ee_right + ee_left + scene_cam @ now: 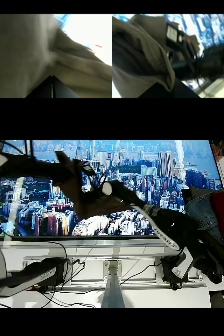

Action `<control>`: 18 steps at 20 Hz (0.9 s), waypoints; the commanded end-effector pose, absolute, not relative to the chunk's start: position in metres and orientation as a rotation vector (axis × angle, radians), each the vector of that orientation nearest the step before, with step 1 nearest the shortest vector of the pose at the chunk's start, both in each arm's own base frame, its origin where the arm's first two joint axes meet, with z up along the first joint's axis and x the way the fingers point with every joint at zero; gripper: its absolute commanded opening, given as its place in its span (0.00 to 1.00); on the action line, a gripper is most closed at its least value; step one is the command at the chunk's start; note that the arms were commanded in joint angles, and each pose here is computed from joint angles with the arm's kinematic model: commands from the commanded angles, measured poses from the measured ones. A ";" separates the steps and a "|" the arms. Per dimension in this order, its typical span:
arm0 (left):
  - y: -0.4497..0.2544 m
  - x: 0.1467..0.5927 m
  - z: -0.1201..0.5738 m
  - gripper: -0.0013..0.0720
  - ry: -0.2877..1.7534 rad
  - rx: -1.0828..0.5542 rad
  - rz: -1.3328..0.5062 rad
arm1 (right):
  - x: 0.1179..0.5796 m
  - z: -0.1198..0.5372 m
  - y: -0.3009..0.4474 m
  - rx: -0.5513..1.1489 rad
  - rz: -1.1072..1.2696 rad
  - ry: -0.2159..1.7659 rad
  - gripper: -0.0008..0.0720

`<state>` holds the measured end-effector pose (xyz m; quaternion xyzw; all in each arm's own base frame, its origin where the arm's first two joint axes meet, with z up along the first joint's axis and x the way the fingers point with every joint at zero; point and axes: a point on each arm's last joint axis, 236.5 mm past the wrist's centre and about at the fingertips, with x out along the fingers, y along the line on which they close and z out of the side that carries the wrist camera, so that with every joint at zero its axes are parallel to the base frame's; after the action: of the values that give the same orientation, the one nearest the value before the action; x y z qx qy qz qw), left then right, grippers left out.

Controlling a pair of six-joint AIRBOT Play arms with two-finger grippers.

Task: Fold the clothes and pants, and hang the long-sleeved shirts on hangers.

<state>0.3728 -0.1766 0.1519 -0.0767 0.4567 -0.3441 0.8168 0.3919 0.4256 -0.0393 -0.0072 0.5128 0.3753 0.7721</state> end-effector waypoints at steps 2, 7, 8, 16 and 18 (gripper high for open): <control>-0.265 0.375 0.125 0.04 1.024 -0.295 -0.903 | 0.439 -0.046 0.236 -0.262 0.497 1.321 0.03; -0.378 0.374 0.062 0.20 1.018 -0.318 -0.963 | 0.475 -0.006 0.077 -0.024 0.228 1.328 0.03; -0.388 0.375 0.046 0.67 1.016 -0.295 -0.955 | 0.474 -0.004 0.052 -0.009 0.200 1.333 0.03; -0.328 0.400 0.035 0.96 1.011 -0.123 -0.864 | 0.435 -0.031 0.038 0.408 0.476 1.370 0.37; -0.292 0.417 0.048 0.96 0.958 -0.032 -0.794 | 0.430 -0.050 0.067 0.574 0.491 1.359 0.90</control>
<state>0.3969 -0.3343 0.0416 -0.0728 0.4672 -0.4065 0.7818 0.4306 0.0358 -0.0429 0.1424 0.6453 0.1896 0.7262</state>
